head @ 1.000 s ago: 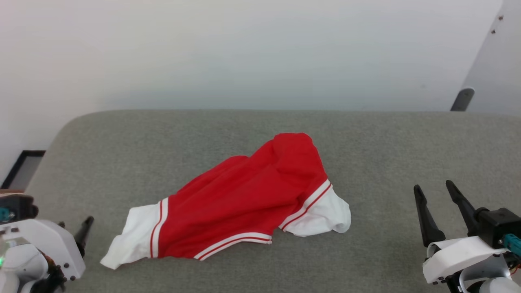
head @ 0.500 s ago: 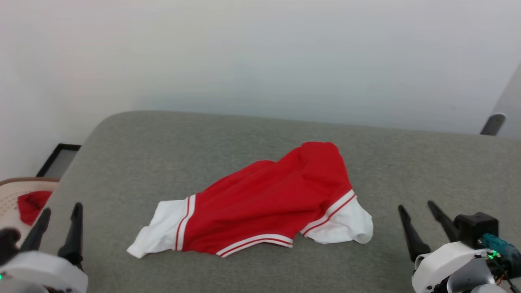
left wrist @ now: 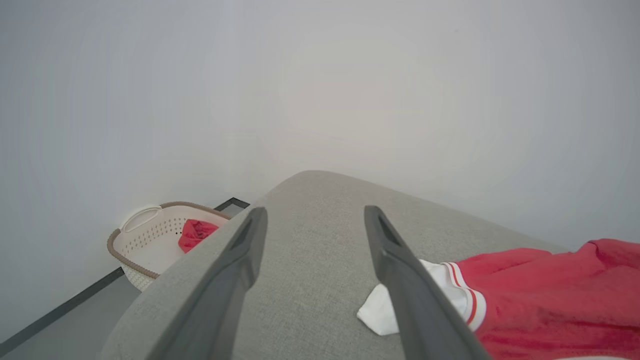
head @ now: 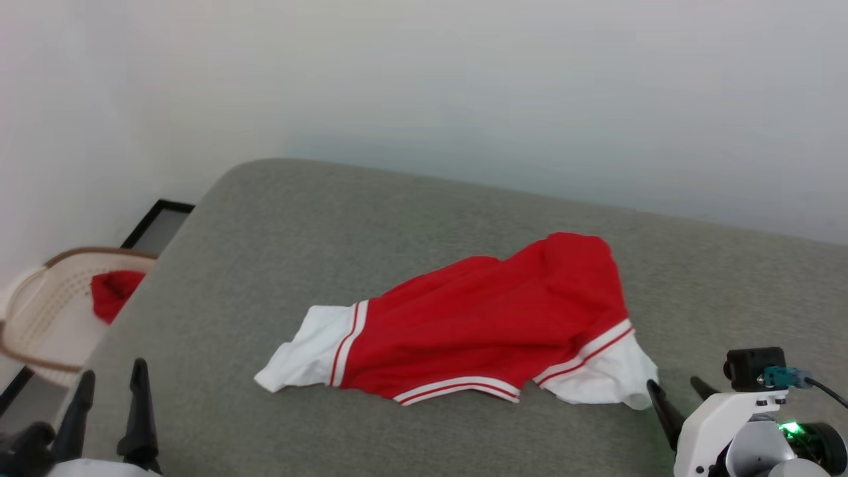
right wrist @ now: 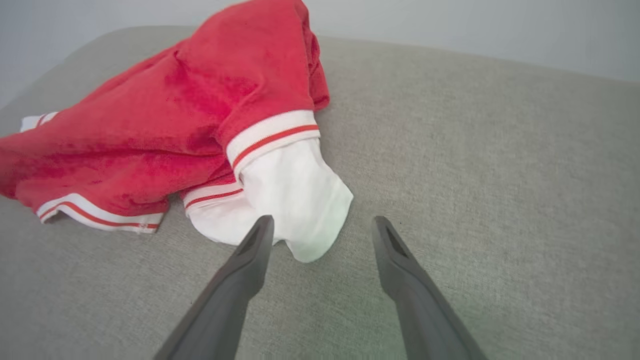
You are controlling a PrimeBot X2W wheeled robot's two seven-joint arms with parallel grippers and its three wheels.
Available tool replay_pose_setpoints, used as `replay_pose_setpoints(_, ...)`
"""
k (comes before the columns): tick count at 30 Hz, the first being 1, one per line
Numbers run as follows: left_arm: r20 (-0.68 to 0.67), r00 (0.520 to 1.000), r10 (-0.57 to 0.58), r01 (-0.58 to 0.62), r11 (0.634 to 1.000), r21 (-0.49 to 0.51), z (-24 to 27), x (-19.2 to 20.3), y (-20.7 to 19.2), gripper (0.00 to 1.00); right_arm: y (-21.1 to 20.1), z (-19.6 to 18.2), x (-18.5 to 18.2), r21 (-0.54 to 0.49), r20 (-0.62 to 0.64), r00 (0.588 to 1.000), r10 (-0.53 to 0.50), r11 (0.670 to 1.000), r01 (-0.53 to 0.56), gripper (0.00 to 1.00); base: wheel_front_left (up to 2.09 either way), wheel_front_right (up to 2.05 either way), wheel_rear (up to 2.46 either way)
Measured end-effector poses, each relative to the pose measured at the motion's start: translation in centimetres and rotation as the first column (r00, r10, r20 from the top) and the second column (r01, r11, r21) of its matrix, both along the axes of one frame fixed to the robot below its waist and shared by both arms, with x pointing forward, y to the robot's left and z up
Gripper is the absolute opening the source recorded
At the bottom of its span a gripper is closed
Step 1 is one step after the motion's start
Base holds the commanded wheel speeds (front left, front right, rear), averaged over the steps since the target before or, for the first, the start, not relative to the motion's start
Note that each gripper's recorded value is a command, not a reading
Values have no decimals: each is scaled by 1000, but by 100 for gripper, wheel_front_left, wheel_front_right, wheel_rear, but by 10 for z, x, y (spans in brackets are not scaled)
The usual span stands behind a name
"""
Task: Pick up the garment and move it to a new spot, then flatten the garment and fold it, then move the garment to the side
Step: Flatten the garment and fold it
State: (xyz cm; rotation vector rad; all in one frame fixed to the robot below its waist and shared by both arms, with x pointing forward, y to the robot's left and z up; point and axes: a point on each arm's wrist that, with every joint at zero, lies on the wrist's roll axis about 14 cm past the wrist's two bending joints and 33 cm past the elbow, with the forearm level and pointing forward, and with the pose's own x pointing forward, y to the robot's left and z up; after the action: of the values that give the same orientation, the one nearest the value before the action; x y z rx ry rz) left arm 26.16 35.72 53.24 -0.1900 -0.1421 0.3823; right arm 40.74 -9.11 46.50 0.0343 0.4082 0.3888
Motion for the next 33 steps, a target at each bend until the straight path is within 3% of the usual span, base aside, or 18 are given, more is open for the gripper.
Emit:
replay_pose_setpoints(17, 26, 989, 144, -144, 989, -17, -9, -26, 12, 100, 28, -67, 12, -73, -292, 955, 43, 995, -67, 100, 0, 0, 0)
replay_pose_setpoints(18, 27, 988, 150, -150, 988, -23, -10, -26, 13, 100, 30, -70, 13, -88, -302, 952, 48, 993, -78, 96, 0, 0, 0)
replay_pose_setpoints(19, 28, 988, 153, -152, 988, -27, -10, -26, 13, 100, 32, -71, 15, -89, -305, 951, 53, 992, -84, 28, 0, 0, 0)
replay_pose_setpoints(20, 31, 987, 159, -157, 987, -34, -11, -26, 13, 100, 35, -71, 18, -89, -304, 951, 58, 992, -89, 0, 0, 0, 0)
replay_pose_setpoints(27, 27, 983, 179, -178, 983, -41, -14, -25, 15, 100, 38, -71, 31, -95, -300, 951, 73, 990, -106, 0, 0, 0, 0)
replay_pose_setpoints(33, 33, 984, 173, -171, 984, -47, -15, -19, 12, 100, 10, -63, 41, -119, -292, 956, 25, 991, -62, 0, 0, 0, 0)
